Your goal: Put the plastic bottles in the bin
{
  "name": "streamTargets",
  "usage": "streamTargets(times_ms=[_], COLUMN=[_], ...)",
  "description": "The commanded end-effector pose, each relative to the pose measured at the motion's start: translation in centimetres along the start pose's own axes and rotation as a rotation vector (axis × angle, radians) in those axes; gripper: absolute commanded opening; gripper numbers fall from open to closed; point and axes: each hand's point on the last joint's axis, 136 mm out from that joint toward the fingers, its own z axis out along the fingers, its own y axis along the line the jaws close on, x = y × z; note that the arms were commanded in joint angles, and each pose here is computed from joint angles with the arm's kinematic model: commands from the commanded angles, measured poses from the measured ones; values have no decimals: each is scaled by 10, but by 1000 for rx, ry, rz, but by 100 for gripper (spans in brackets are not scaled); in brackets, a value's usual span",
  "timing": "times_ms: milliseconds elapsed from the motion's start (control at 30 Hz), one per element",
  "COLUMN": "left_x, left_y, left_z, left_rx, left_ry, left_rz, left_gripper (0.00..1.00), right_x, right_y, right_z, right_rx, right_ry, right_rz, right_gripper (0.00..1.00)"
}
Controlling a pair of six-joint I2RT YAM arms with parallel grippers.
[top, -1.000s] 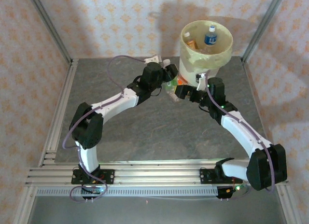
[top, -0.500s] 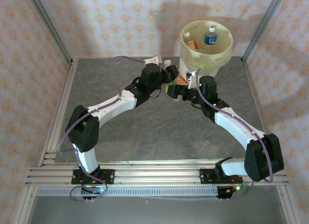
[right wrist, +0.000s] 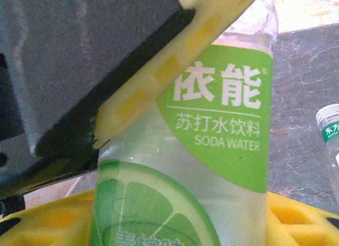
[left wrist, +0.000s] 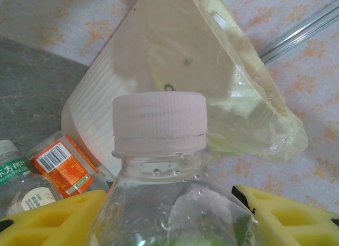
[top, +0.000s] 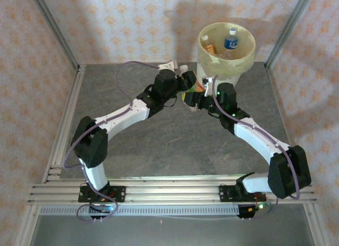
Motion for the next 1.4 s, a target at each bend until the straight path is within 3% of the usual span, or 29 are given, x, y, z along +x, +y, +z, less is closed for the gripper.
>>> streamTargets(times_ms=[0,67,233,467,867,1367], left_x=[-5,-5,-13,-30,-54,-58], left_y=[-12,-13,-21,-22,11,120], left_z=[-12,-13,-17,-37,-89,-166], left_rx=[17,14,25,-1,-123,-429], left_ry=[11,15,37,-13,-126,-257], left_rz=[0,-4,-7,31,66,-17], left_gripper=[65,67,86,100,100,100], right_x=[-17,-17,-18,-18,-34,-127], right_y=[-1,-3,-14,-28,-35,-37], right_z=[-8,-8,-8,-10,-35,-70], right_rx=[43,57,118,200,321,412], right_ry=[-79,-80,-78,-76,-88,-211], right_rz=[-61,-53,-41,-28,-48,-173], right_gripper=[48,46,43,42,41,41])
